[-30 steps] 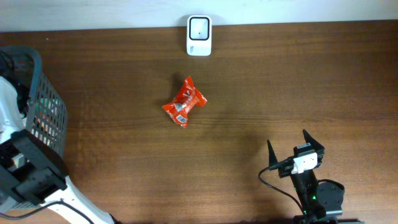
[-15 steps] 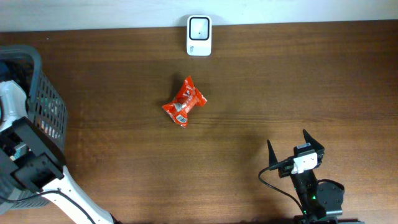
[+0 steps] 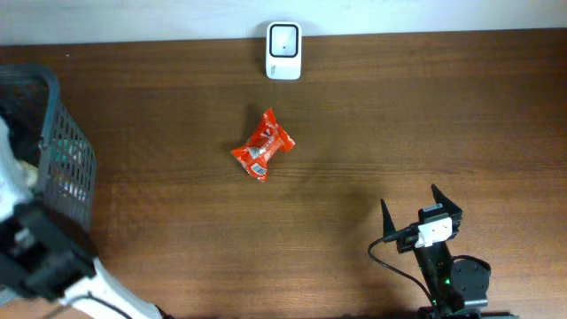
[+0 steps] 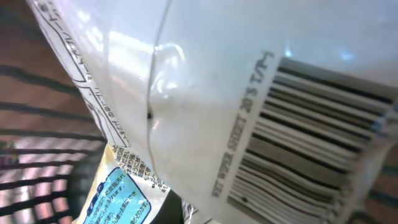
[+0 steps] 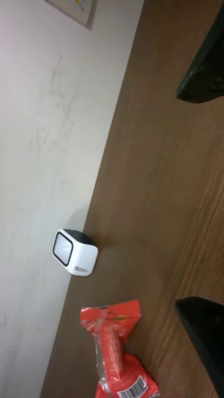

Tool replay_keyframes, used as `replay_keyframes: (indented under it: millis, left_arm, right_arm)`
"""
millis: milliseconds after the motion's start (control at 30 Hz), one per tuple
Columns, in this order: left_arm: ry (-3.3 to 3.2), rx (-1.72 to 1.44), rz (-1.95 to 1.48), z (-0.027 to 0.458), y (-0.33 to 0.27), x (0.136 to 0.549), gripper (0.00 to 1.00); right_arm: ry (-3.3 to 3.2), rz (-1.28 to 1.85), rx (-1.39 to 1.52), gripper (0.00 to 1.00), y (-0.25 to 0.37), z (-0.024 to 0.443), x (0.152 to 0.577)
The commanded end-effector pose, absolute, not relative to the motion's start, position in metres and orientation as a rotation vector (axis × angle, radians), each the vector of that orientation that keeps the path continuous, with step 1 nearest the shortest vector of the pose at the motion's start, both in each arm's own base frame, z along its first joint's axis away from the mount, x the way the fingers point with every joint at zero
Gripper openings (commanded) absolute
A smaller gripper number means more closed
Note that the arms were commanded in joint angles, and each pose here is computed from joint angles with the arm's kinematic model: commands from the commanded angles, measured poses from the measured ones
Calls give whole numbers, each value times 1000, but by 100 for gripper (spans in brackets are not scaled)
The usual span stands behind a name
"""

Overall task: Scan the item barcode
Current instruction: 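Reach the left gripper into the basket and grasp the white chip bag, then place the white chip bag beside the red bag with the left gripper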

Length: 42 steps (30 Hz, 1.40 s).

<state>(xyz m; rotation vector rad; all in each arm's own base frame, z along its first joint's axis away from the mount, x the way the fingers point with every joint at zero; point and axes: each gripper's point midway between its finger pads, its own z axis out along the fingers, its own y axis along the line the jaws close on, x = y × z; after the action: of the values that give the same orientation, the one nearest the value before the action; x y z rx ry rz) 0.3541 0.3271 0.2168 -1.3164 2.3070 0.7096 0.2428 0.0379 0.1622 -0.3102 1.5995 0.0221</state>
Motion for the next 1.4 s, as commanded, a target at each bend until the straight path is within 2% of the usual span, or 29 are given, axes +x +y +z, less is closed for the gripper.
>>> replay_keyframes:
  millis: [0,67,167,333,433,567,700,933,967,1000,1033,1067,1133,1200,1233,1300,1367]
  left_arm:
    - [2067,-1227,618,331,295,333,0]
    - [2037,-1108,531,365,265,335,0]
    - [2065,-926,496,385,222,350,0]
    - [2259,-628,337,360,124,391,0]
    - [2413,-458,296,319,66,409,0]
    - [2610,-433,254,238,23,417,0]
    - [2760,-284,74,162,-38,427,0]
    - [2902,-77,-8,92,-109,422,0]
    - [2915,-52,-6,86,-116,420,25]
    - [2924,-27,-4,82,-123,418,61]
    - [2927,-5,-5,81,-130,416,82]
    - [2922,15,-8,81,-136,415,88]
    - [2898,38,-21,90,-143,419,92]
    - [2824,45,-33,126,-140,436,95]
    - [2779,12,-33,150,-132,445,95]
    - [2627,-102,-51,230,-98,465,94]
    - [2467,-245,-19,307,-45,467,93]
  right_arm:
    - [1607,28,-303,98,38,159,243]
    - [1607,28,-303,98,38,159,243]
    - [1607,28,-303,98,38,159,243]
    - [1607,28,-303,98,38,159,243]
    - [1607,28,-303,98,38,159,243]
    - [1607,28,-303,98,38,159,243]
    - [1607,28,-303,98,38,159,243]
    - [1607,28,-303,98,38,159,243]
    - [1607,28,-303,98,38,159,243]
    - [1607,28,-303,98,38,159,243]
    - [1607,28,-303,98,38,159,243]
    - [1607,28,-303,98,38,159,243]
    - [1607,28,-303,98,38,159,243]
    - [1607,28,-303,98,38,159,243]
    - [1607,28,-303,98,38,159,243]
    - [1607,28,-303,99,38,159,243]
    - [1607,28,-303,98,38,159,243]
